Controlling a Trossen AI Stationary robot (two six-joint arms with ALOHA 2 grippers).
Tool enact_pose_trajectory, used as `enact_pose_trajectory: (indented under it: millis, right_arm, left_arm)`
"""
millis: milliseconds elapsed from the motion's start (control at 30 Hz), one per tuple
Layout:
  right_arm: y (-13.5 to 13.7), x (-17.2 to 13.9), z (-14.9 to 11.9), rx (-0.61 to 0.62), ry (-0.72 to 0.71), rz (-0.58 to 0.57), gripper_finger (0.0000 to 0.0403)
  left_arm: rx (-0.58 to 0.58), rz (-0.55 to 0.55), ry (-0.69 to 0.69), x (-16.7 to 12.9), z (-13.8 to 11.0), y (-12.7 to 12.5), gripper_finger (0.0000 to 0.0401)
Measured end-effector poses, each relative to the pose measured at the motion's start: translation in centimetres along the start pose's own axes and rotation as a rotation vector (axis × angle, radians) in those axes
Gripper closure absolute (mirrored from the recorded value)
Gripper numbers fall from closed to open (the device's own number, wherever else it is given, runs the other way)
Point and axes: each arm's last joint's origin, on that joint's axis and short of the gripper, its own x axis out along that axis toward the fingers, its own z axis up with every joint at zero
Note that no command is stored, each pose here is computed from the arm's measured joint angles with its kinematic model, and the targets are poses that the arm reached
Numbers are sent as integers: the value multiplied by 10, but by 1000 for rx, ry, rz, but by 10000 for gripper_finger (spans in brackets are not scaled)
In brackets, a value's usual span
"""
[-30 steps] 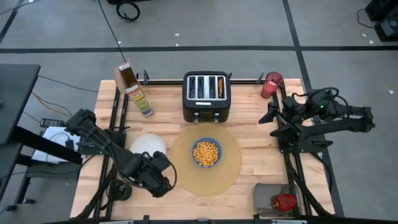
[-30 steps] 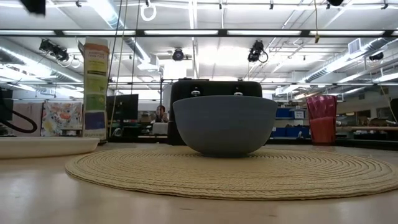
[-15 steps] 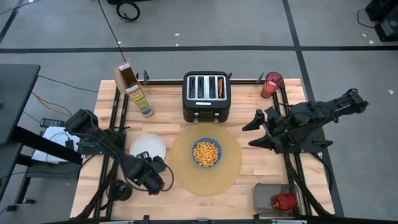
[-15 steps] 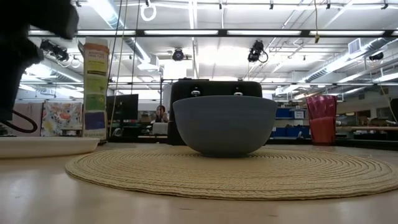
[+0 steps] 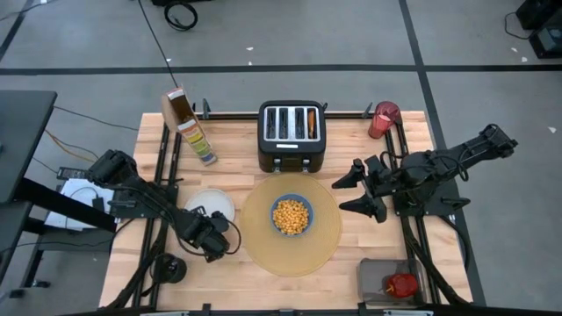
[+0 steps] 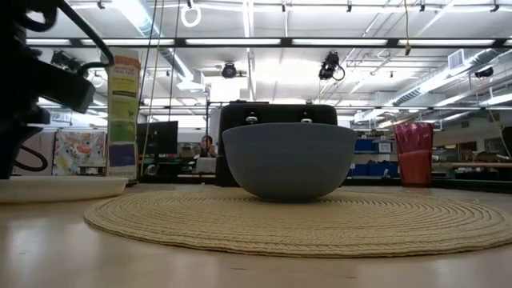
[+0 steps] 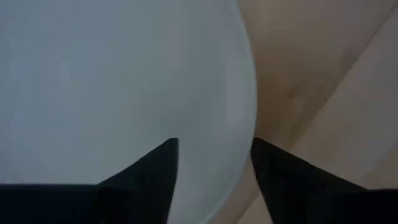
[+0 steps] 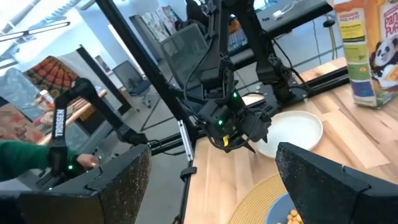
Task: Arrange a breakfast setting
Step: Put the plate on the placemat to the bottom left of the bowl
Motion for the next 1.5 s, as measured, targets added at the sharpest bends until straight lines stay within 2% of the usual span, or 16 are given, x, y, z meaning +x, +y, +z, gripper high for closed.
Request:
enact_pose_trajectory:
  millis: [333,467,600,733,867,1033,1133,1300,1500]
  right_arm:
    - [-1,1,0,-52,-7,-19,55]
    - [-3,1,1,-57,-12,-30,55]
    - [-5,1,3,-58,-20,-39,55]
    - [-5,-1,4,-56,-28,-34,55]
    - [-5,-3,5,-50,-32,-32,55]
    - [-6,-2,3,-55,-16,-56,55]
    - [-7,-2,2,-49,-10,-72,55]
    - [-7,-2,2,-23,-12,-74,55]
    - [-8,-2,2,-24,-24,-101,55]
  left_arm:
    - [251,-16,-24,0,2,-2,341]
    - [301,-9,-32,0,2,-2,385]
    - [304,-5,-30,-5,3,-4,384]
    - [355,4,-12,-26,6,-13,379]
    - [504,-6,-47,-63,10,-30,387]
    - [739,-20,-257,-94,6,-55,383]
    - [868,-63,-275,-94,-2,-65,381]
    - [994,-64,-263,-82,-18,-81,383]
    - [1190,-66,-309,-53,-18,-107,383]
